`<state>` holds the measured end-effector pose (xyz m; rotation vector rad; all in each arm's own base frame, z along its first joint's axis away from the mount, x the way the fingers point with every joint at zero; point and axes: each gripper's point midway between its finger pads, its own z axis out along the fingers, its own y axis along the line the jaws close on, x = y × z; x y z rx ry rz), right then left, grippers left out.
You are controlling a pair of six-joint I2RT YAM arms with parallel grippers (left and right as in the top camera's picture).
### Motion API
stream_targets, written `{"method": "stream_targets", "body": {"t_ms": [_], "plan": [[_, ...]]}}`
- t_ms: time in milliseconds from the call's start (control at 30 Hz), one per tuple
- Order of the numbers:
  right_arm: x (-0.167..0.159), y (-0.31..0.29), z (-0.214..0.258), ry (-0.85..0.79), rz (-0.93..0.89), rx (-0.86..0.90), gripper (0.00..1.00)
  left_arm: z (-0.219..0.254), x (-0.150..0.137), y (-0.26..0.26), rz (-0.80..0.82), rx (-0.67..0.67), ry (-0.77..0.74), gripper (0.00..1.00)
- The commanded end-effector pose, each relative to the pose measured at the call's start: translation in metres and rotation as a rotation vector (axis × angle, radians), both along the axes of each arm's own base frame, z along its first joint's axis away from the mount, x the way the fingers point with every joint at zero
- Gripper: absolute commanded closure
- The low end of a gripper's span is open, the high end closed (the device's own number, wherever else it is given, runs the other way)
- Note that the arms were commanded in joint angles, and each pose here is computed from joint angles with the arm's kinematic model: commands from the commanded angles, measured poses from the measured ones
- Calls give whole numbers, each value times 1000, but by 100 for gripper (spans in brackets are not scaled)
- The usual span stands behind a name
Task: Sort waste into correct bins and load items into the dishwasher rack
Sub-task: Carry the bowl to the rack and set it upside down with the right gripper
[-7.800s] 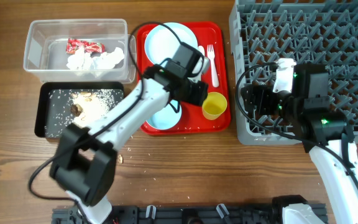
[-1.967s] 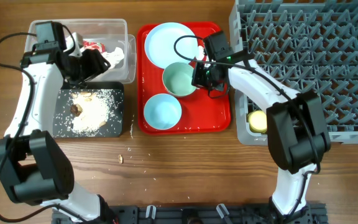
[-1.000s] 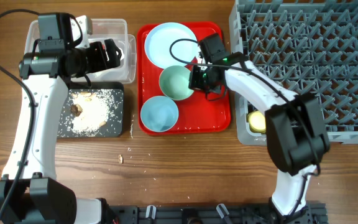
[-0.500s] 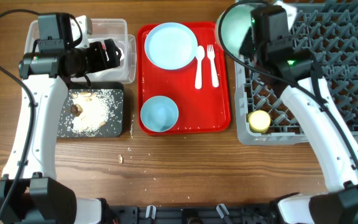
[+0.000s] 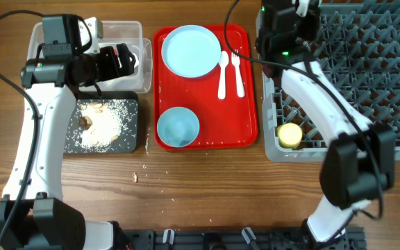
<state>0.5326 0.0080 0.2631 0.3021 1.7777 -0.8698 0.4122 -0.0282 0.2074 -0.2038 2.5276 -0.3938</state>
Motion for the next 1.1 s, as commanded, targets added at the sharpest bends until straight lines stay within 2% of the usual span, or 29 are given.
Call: {"method": "stream_targets", "body": {"t_ms": [0,267,400,633,933,1000,1067], "plan": [[10,-23,-24,154,-64,-185,96,6,3,0,-6,11,-20,0],[21,-37,-66,248,-76,-229,96,6,3,0,-6,11,-20,0],[28,-31,-80,270,-26,-224,96,6,3,0,-6,11,-20,0],[24,-29,-102,365,0,-234,96,6,3,0,-6,11,-20,0],[22,-19,-106,390,20,-246,95,6,3,0,-6,11,-20,0],[21,-13,-105,408,25,-272,90,6,3,0,-6,11,-20,0],[20,-6,-104,424,33,-296,79,6,3,0,-6,11,-20,0]]}}
